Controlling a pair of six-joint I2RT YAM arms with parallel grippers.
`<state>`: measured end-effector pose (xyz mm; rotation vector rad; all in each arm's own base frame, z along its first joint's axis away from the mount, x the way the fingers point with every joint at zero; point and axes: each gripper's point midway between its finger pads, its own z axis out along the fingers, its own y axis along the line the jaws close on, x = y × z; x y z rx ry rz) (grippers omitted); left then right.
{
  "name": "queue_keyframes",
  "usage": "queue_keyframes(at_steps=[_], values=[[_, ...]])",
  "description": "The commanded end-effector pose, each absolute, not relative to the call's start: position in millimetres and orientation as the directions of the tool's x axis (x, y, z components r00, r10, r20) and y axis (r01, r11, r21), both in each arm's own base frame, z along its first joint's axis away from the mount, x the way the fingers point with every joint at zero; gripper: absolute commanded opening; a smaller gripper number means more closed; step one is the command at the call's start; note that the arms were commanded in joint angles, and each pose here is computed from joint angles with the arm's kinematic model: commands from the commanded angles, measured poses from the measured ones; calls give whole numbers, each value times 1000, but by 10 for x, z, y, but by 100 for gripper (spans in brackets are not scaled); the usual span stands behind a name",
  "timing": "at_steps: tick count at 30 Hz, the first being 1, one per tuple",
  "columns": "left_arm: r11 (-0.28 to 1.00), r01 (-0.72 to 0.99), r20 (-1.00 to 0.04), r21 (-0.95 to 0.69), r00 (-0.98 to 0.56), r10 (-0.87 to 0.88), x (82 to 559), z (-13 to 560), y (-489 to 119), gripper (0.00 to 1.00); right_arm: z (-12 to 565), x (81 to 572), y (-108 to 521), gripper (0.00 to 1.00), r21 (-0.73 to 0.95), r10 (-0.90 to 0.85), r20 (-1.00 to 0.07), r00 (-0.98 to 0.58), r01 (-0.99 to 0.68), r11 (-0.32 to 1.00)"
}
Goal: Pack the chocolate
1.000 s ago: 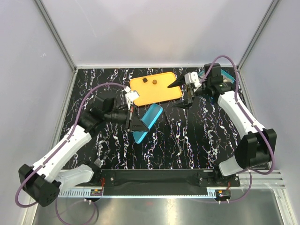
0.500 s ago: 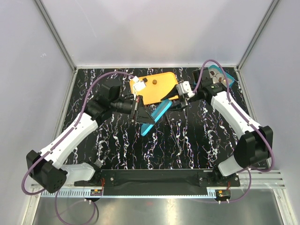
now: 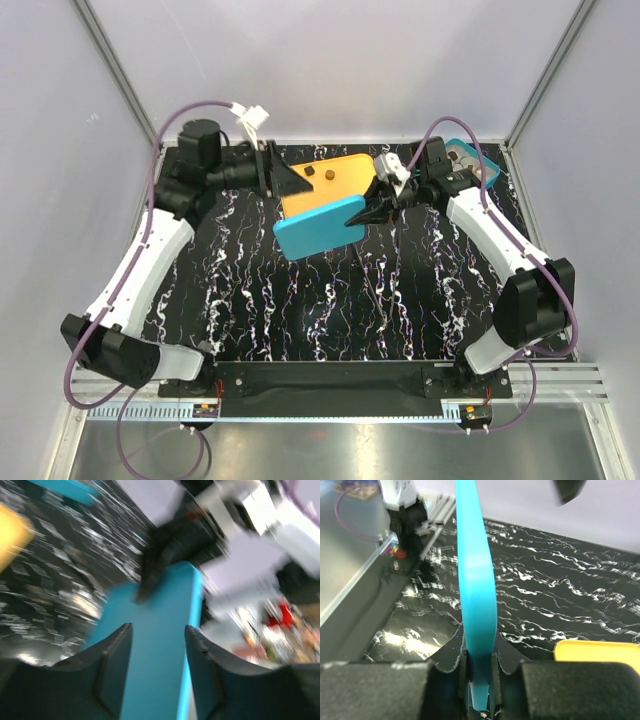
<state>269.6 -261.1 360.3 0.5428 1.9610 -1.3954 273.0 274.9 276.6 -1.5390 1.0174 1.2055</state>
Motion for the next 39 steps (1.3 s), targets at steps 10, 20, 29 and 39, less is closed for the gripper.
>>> queue_keyframes(at_steps=[10, 20, 29, 39], values=[[792, 239, -813, -562, -334, -477, 2788, 4427, -1327, 64, 4230, 3613, 2784, 0, 301, 94, -953, -287, -895, 328], [837, 297, -853, -459, -409, -323, 2725, 4031, -1523, 74, 4517, 3726, 1802, 0, 504, 395, -863, -314, -544, 671], [839, 374, -886, -395, -398, -240, 3080, 4008, -1841, 99, 4299, 4190, 657, 0, 608, 532, -788, -311, -261, 750], [784, 411, -874, -465, -354, -333, 3366, 3603, -2073, 99, 3733, 4857, -140, 0, 782, 663, -612, -432, -202, 590]])
